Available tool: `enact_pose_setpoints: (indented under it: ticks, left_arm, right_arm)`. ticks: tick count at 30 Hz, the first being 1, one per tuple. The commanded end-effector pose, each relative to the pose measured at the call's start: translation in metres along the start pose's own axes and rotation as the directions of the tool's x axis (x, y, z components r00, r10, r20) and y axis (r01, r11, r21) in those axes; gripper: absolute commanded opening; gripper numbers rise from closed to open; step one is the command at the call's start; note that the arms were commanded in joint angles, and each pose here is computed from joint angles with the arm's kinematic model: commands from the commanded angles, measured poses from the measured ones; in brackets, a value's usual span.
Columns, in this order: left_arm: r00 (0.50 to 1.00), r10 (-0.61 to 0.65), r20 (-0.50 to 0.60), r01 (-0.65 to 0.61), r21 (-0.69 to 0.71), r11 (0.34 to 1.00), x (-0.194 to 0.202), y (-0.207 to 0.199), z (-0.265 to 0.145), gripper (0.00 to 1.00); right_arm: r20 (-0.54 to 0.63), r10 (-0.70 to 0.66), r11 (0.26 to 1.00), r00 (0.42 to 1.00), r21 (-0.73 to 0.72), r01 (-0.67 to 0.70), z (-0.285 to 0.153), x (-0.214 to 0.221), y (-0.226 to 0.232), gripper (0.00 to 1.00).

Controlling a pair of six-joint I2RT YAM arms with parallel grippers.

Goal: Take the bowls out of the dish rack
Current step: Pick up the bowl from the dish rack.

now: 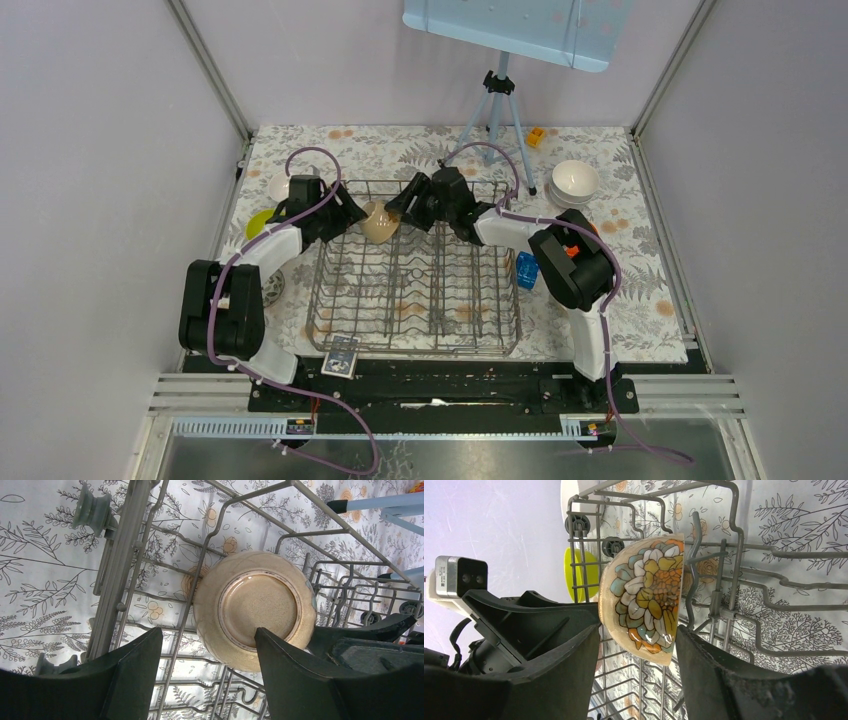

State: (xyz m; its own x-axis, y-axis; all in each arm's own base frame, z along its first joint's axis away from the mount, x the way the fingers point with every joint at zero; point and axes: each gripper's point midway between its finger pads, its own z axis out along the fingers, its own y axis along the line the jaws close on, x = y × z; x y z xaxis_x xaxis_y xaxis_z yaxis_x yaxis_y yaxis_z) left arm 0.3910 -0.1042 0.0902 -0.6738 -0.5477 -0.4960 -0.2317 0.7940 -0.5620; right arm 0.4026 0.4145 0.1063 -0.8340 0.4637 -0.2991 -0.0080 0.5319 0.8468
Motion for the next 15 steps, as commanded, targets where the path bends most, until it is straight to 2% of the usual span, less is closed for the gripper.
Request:
enact_pose_setpoints:
  ticks: [1,15]
  left_arm:
    - [1.0,0.005,0.003,-0.005,-0.011,1.0,-0.001,0.004,0.004,0.73]
    - [1.0,0.002,-0.012,-0.002,-0.011,1.0,0.002,0.006,0.008,0.72]
  right_arm:
    - [0.009,0.001,0.991,1.0,-0.131,0.0,-0.006,-0.007,0.033,0.62]
    - [-0.075,0.021,0.973,0.997,-0.227,-0.037,0.004,0.007,0.04,0.52]
